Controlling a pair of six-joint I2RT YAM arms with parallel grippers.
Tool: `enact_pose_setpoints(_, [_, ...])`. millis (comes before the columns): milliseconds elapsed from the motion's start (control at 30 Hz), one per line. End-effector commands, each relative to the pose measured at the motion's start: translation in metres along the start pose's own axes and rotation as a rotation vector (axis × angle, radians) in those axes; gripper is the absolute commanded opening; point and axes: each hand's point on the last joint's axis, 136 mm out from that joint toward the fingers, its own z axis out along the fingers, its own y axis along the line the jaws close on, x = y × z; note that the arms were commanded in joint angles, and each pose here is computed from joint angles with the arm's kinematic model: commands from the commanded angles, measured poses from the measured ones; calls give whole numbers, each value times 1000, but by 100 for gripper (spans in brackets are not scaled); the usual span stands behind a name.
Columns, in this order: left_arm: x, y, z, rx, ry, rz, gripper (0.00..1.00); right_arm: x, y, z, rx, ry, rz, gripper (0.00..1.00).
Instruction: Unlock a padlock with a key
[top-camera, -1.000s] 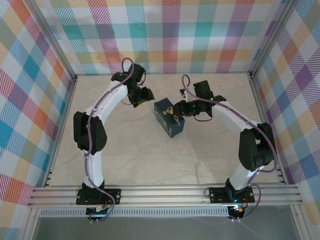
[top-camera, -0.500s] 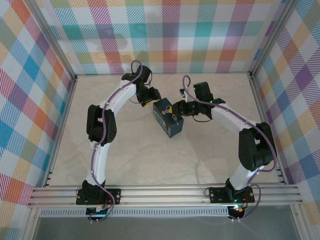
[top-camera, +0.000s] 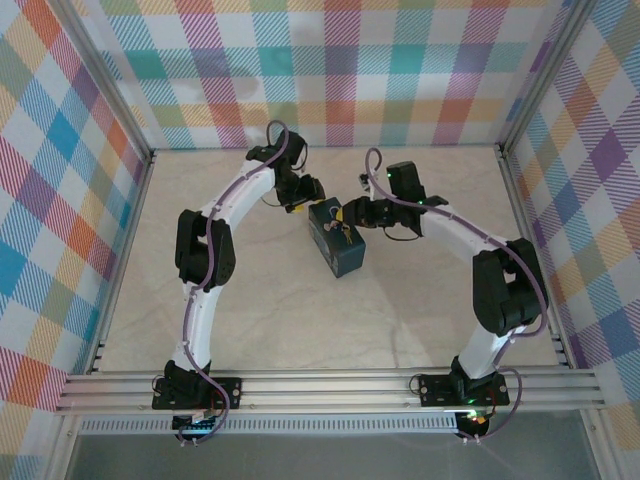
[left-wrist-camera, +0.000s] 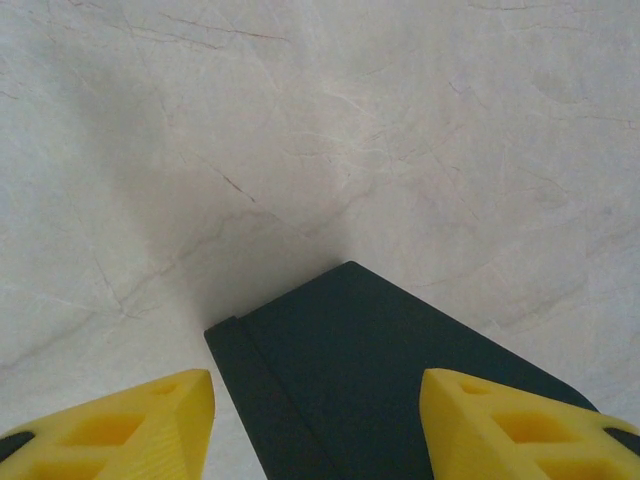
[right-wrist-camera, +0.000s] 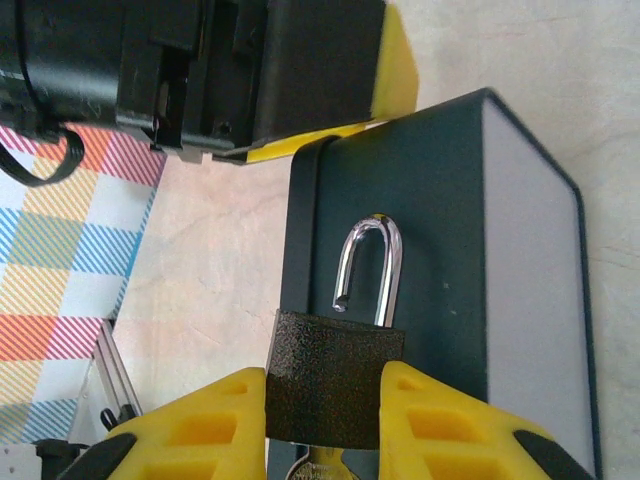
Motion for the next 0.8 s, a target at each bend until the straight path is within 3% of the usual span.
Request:
enact_pose_setpoints(0, [-9, -14, -42, 48, -48, -5, 57, -25, 21, -32, -44, -82, -7, 24])
enact_pose_setpoints(300, [-13, -13, -77, 53, -115, -43, 59, 4, -68, -74, 238, -150, 193, 28])
enact_pose_setpoints(467, [-6, 5, -96, -1, -160, -49, 59, 44, -132, -82, 445, -126, 321, 29])
enact_pose_setpoints(667, [10, 17, -109, -27, -173, -38, 59, 68, -174, -83, 582, -126, 387, 32])
enact_pose_setpoints(767, [15, 21, -114, -32, -174, -37, 59, 78, -185, -84, 636, -83, 386, 43])
